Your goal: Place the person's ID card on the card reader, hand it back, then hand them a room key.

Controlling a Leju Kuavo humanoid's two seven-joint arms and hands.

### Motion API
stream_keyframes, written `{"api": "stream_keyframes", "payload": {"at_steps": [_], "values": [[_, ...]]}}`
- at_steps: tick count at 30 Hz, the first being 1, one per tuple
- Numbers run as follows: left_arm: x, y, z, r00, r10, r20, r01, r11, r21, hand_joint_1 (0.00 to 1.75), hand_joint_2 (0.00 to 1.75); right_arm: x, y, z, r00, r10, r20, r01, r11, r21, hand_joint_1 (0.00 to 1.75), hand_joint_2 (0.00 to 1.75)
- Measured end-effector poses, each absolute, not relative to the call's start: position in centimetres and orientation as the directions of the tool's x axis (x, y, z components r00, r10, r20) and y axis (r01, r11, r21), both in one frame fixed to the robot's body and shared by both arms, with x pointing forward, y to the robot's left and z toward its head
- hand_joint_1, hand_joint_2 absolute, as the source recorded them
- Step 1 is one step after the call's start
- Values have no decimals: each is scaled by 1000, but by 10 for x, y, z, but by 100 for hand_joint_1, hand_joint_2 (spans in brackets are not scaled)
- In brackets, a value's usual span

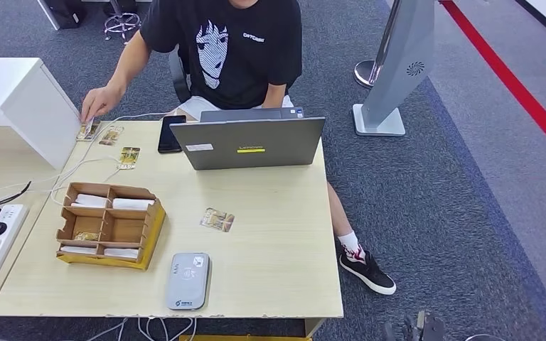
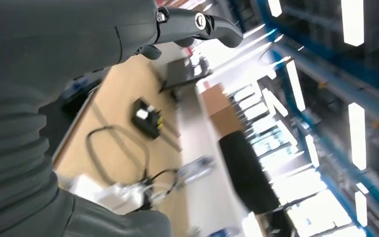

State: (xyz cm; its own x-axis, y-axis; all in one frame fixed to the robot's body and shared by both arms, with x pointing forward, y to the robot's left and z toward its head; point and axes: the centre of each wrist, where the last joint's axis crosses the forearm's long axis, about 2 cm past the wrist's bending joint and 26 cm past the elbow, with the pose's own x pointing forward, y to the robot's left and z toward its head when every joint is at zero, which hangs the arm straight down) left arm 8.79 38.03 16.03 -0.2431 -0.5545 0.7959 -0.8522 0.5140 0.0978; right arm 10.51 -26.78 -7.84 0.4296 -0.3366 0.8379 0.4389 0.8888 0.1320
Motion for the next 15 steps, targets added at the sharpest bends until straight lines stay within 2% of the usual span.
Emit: {"api": "stream_keyframes", "payload": {"at_steps": [6,11,15], "values": [[82,390,69,-42,-201,979,-747,657,103,0,175,96,-271,-80,399,-389,831,456,870,188,0,175],[59,386,-3,232,-14,973,-700,691,177,0,175,87,-272,-82,384,-435,815,470,851,233,0,175],[50,369,-38,391,117,913,-672,714,196,0,175,83,-274,-84,373,-459,806,503,830,240,0,175]]}}
